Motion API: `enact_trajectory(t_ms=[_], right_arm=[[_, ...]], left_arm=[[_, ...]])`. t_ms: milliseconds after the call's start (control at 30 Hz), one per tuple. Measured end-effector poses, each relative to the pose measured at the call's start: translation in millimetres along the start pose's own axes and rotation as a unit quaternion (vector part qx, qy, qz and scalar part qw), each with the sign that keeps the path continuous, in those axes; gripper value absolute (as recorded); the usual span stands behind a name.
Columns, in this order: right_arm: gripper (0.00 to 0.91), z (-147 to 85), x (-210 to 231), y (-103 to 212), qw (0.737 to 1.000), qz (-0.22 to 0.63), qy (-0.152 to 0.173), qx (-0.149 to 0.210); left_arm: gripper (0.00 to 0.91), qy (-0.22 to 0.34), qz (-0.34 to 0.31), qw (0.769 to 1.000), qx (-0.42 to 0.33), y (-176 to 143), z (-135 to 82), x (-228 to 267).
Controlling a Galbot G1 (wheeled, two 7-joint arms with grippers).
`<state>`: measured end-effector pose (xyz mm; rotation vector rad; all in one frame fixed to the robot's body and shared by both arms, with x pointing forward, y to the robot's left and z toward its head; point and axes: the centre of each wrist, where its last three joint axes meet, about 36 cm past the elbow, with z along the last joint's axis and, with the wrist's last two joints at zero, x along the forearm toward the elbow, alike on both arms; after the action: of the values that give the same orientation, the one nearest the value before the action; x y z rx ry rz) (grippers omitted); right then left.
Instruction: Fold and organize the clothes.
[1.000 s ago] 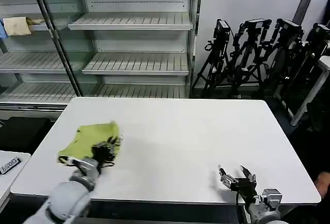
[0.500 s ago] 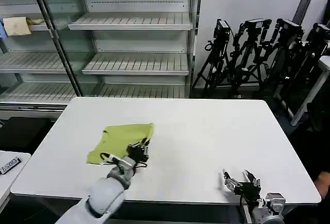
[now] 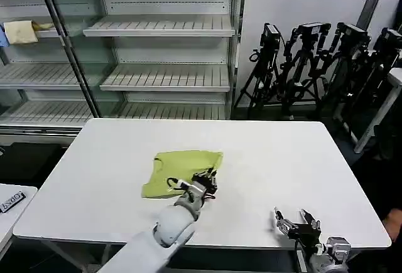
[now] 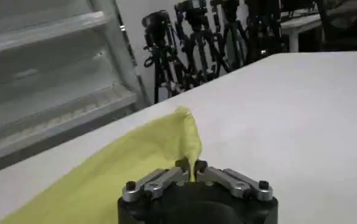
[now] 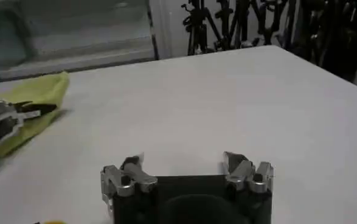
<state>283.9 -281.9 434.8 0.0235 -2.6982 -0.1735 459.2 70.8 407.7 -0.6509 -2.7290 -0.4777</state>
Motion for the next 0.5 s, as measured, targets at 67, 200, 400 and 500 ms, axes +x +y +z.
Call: enact_trajectory(t_ms=[67, 200, 400, 500], right_arm=[[0.907, 0, 0, 0, 1.0, 0.001, 0.0, 0.0], [0.907, -1, 2, 1, 1.0, 0.0, -0.001, 0.0], [0.907, -4, 5, 3, 1.0, -0.001, -0.006, 0.005], [0.907, -5, 6, 3, 1.0, -0.002, -0.007, 0.008]], left_arm=[[0.04, 0.001, 0.003, 1.0, 0.006, -7, -5, -9], [0.776, -0.002, 0.011, 1.0, 0.02, -19, -18, -22], [0.907, -0.019, 0.035, 0.998, 0.053, -30, -36, -30], [0.907, -0.027, 0.049, 0.996, 0.074, -31, -42, -30]])
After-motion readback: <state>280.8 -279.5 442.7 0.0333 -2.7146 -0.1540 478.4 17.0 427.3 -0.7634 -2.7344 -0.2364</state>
